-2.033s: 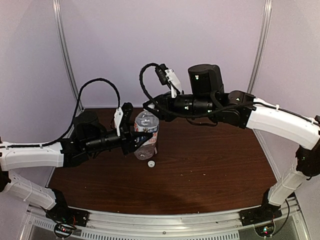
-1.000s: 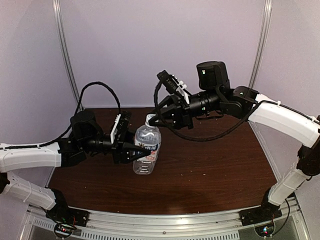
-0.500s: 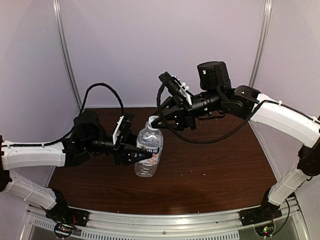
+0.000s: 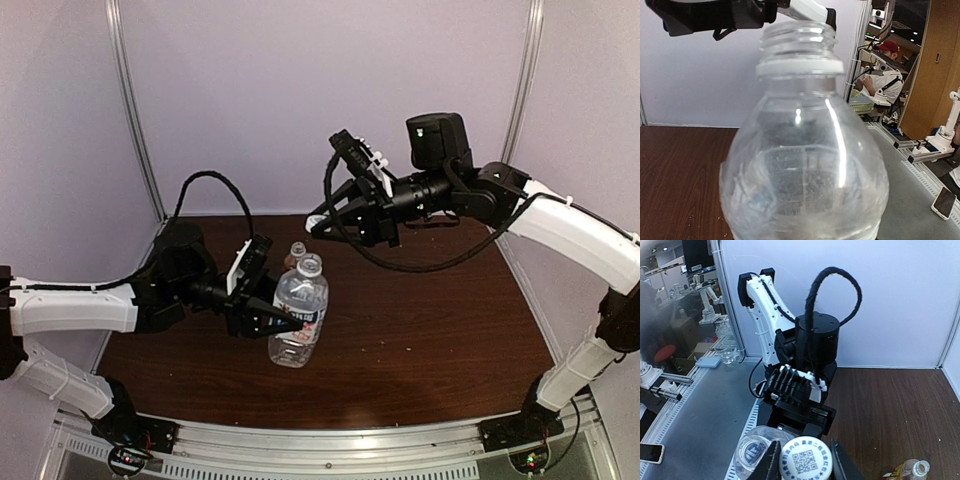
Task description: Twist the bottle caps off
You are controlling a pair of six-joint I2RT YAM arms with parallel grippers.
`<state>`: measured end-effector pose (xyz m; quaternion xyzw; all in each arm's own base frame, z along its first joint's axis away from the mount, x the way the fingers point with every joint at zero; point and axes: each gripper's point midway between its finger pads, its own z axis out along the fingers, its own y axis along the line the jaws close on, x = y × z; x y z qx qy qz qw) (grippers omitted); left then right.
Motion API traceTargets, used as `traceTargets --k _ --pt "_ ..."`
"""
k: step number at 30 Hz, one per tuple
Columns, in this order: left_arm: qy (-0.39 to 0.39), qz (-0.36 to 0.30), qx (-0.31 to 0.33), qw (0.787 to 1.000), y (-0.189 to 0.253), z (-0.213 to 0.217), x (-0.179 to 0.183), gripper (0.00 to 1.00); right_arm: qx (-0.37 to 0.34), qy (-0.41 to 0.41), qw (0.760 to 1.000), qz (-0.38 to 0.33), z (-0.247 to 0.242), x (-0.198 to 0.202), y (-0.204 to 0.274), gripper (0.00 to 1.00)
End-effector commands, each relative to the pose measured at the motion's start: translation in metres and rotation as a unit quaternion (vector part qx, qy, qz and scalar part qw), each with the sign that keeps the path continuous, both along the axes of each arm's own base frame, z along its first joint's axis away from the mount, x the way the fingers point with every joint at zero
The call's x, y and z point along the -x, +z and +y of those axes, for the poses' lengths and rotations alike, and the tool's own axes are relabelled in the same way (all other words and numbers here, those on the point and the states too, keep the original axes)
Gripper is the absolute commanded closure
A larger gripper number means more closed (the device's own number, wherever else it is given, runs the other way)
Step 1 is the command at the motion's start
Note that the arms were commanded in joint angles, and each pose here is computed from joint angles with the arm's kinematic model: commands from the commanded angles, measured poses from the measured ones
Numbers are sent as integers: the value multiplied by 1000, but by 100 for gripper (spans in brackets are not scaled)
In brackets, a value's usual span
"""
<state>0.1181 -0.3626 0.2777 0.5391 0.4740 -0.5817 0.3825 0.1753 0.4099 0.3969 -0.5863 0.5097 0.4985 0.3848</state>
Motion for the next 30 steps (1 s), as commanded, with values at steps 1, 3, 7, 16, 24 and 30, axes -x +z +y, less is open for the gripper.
traceTargets --k 1,3,7,16,24,30 --pt "32 -35 31 998 21 6 -8 69 -33 -106 994 -17 -18 -29 33 72" --pt "67 -41 22 997 19 9 -17 69 -33 -157 987 -7 -25 -48 32 72" --pt "162 -60 10 985 22 22 -38 67 -33 -253 967 5 -41 -80 21 71" --pt "363 -71 2 929 36 67 -86 66 23 -397 916 53 -67 -124 -70 71" --pt "430 -74 3 900 41 86 -102 63 94 -403 904 111 -60 -127 -192 71" --pt "425 -72 -3 902 36 83 -103 63 143 -397 898 128 -44 -122 -252 71"
